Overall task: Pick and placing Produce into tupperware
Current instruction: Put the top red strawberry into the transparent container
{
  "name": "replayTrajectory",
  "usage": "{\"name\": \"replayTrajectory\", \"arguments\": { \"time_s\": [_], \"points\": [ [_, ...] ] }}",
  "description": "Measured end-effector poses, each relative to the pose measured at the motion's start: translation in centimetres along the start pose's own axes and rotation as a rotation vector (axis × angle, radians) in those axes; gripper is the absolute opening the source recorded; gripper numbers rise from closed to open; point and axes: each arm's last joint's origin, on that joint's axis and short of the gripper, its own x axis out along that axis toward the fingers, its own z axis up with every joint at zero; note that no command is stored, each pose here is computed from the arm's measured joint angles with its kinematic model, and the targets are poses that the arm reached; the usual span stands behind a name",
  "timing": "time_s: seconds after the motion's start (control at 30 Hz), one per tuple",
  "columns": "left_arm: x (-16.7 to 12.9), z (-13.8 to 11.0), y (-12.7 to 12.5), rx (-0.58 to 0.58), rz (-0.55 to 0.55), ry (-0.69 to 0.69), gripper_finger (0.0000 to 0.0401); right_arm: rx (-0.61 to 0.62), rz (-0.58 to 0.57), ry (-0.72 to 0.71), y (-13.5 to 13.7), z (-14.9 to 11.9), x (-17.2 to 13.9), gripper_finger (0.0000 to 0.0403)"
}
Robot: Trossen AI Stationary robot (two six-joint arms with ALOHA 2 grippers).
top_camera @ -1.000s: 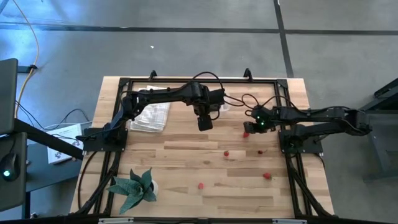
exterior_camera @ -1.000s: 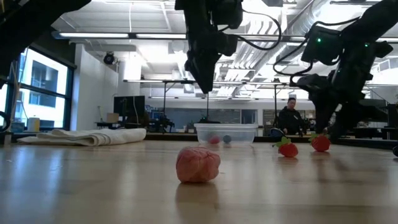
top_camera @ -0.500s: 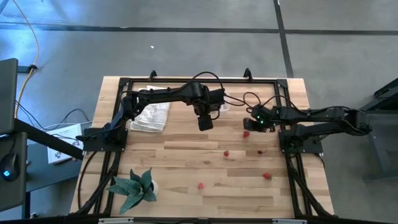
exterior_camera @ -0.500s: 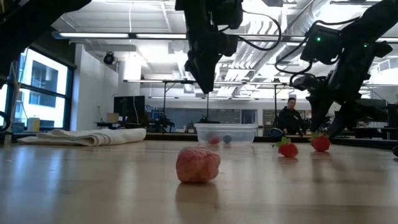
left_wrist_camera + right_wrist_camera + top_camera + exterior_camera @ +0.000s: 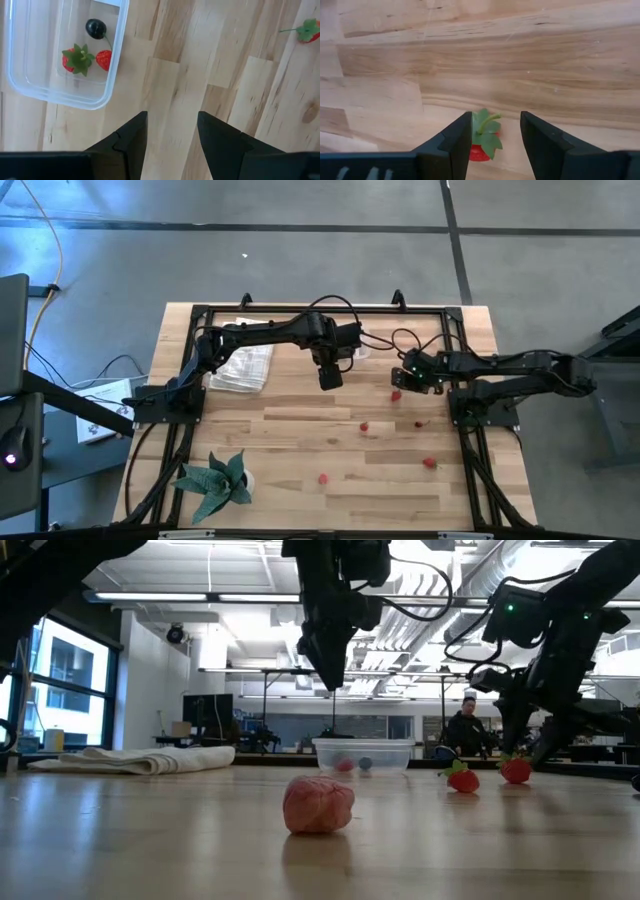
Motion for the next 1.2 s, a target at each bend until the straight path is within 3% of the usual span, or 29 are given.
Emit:
{"name": "replayTrajectory", "arguments": {
  "time_s": [0.4, 0.8, 0.97, 1.2],
  "points": [
    [0.0, 0.0, 0.0, 0.016, 0.000, 0.001, 0.0163, -0.017, 0.023, 0.002, 0.9, 0.2, 1.5, 0.0134],
    [0.0, 0.0, 0.0, 0.018, 0.000, 0.001, 0.0163, -0.066, 0.038, -0.005, 1.1, 0.3, 1.6, 0.0007],
    [0.0, 0.0, 0.0, 0.018, 0.000, 0.003, 0.0163, -0.105, 0.094, -0.028, 2.1, 0.5, 1.2, 0.0003],
    [-0.4, -0.5, 0.1, 0.021, 0.036, 0.039, 0.0163, -0.206, 0.203, -0.126, 5.7, 1.8, -1.2, 0.0001]
  ]
}}
